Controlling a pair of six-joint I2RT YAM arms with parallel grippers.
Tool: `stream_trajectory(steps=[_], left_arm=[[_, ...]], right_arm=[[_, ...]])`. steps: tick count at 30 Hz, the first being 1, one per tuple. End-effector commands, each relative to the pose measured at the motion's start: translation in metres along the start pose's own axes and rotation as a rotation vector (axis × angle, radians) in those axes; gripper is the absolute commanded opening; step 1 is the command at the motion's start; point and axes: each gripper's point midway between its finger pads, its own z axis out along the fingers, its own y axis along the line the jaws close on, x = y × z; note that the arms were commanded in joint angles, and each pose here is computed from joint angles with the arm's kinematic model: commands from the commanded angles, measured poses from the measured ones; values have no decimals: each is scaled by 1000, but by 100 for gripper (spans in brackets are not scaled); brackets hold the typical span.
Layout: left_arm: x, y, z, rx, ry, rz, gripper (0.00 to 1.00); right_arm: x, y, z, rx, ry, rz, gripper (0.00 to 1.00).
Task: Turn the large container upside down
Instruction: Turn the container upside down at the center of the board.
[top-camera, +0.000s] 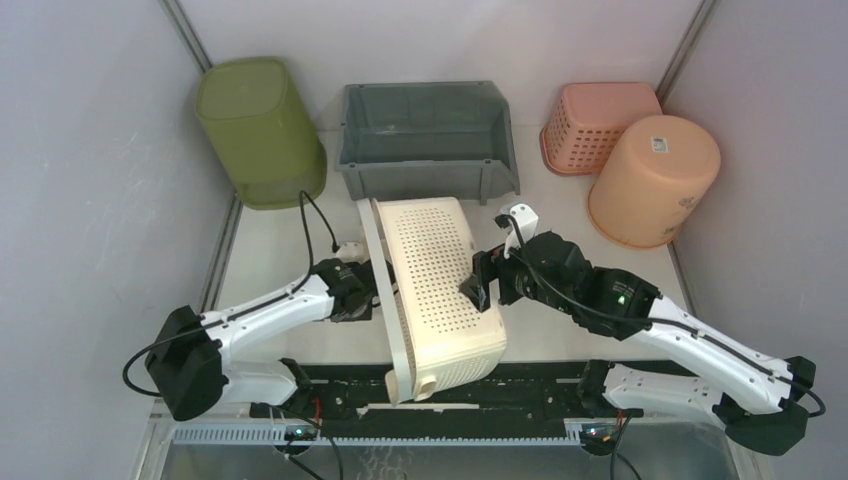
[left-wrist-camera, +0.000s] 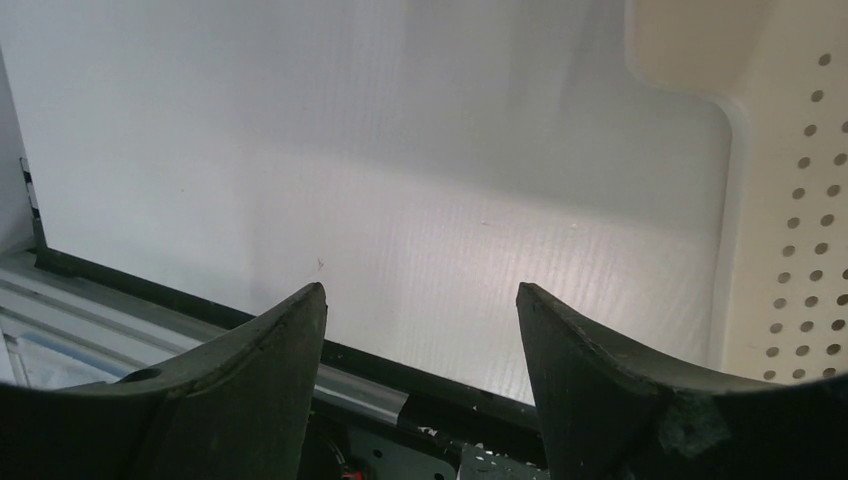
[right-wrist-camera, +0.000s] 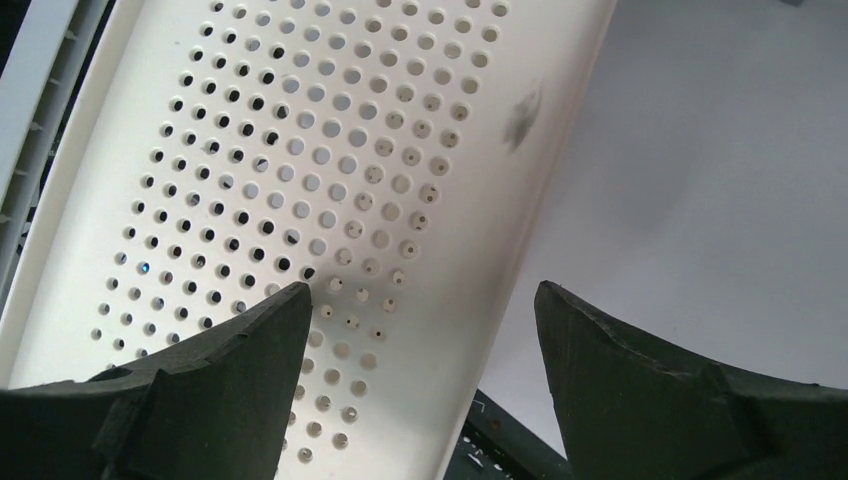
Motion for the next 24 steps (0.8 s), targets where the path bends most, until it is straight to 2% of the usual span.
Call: stream_trajectory(steps=[1, 9, 12, 17, 24], left_arm=[[-15, -5, -11, 21, -18, -10, 75], [-50, -40, -18, 54, -40, 44, 75], [-53, -49, -16, 56, -27, 67, 74], [-47, -65, -11, 75, -12, 93, 74], [-35, -52, 1, 45, -16, 70, 75]], right_arm=[[-7, 3, 2, 11, 3, -38, 90], [-29, 24, -7, -41, -54, -44, 89], [-35, 26, -8, 7, -48, -78, 91], [-45, 3, 3, 208, -23, -75, 94], [-55, 19, 19, 178, -3, -51, 94]])
